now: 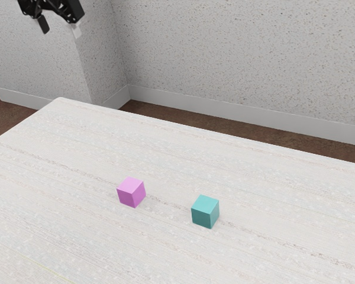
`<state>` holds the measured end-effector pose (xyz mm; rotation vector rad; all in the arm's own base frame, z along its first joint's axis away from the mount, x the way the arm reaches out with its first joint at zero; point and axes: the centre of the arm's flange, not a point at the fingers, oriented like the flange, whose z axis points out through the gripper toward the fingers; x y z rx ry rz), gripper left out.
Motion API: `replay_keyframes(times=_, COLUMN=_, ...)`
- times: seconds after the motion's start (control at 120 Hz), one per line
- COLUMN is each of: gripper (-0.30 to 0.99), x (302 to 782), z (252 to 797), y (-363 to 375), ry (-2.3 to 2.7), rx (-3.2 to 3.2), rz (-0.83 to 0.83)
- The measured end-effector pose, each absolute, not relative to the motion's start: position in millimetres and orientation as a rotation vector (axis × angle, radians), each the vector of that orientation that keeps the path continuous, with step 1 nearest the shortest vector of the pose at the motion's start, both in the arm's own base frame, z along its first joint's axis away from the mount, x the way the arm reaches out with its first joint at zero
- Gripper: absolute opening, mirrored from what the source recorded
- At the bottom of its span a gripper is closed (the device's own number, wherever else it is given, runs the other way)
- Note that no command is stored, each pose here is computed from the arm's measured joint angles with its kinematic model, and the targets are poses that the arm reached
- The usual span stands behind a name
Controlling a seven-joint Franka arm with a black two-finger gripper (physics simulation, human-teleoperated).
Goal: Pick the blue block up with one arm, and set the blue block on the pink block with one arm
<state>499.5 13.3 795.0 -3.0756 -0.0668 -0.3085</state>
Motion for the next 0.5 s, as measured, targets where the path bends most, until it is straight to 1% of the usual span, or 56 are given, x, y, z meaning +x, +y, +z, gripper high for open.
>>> replay_keyframes(times=0.083, gripper=0.69, x=501.9, z=791.8, y=8.1, ry=-0.049, rx=-3.107, rz=-0.308)
replay_keyframes(times=0.192, gripper=0.69, x=543.9, z=716.3, y=-1.5, ry=-0.012, rx=-3.159, rz=-0.047)
replay_keyframes(times=0.292, gripper=0.69, x=558.9, z=671.2, y=-25.0, ry=0.055, rx=-3.162, rz=0.126)
replay_keyframes(times=0.383, gripper=0.69, x=544.9, z=627.2, y=-61.2, ry=0.146, rx=-3.129, rz=0.236)
replay_keyframes(times=0.5, gripper=0.69, x=508.6, z=603.9, y=-92.3, ry=0.228, rx=-3.073, rz=0.2)
